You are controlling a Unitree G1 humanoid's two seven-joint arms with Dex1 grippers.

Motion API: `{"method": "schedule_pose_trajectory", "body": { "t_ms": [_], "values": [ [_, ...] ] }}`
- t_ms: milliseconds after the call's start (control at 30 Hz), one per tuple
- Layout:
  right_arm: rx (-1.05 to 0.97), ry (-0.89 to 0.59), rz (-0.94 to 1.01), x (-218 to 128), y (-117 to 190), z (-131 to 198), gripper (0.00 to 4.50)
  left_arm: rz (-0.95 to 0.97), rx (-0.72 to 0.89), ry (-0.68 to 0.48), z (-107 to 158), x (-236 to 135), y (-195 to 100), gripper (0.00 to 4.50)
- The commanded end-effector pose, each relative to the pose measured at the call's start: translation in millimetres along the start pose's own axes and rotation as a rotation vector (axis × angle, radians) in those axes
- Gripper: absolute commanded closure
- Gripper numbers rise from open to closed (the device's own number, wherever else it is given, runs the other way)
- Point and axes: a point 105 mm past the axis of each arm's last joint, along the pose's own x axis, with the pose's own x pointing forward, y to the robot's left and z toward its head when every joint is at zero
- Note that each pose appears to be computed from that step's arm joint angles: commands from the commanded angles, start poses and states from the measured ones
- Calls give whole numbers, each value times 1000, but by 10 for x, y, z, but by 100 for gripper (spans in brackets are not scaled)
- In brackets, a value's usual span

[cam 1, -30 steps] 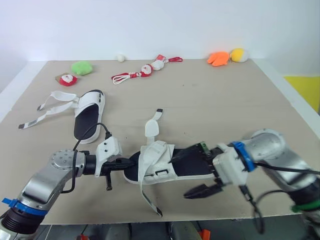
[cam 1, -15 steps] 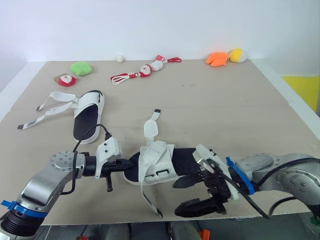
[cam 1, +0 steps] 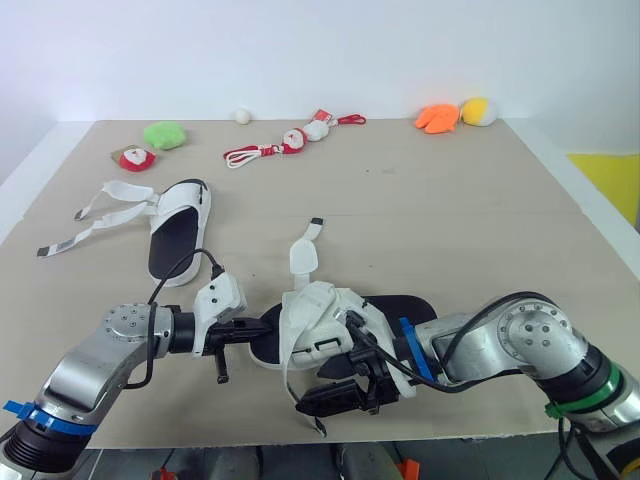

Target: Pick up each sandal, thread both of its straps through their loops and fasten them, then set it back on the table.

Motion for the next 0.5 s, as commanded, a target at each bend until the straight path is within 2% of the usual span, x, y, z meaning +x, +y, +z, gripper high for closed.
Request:
{"method": "schedule_pose_trajectory", "body": {
  "t_ms": [33, 167, 267, 500],
  "values": [
    [-18, -9, 9, 2, 92, 74, 5, -30, -26, 11, -37, 37, -84, 450],
    [-23, -1, 0, 38, 99, 69, 5, -31, -30, 11, -19, 30, -86, 450],
    [-22, 0, -11, 68, 95, 65, 83, -32, -32, 12, -13, 26, -81, 450],
    [-20, -11, -36, 130, 99, 73, 408, -36, -37, 17, -31, 18, -80, 450]
  ]
}}
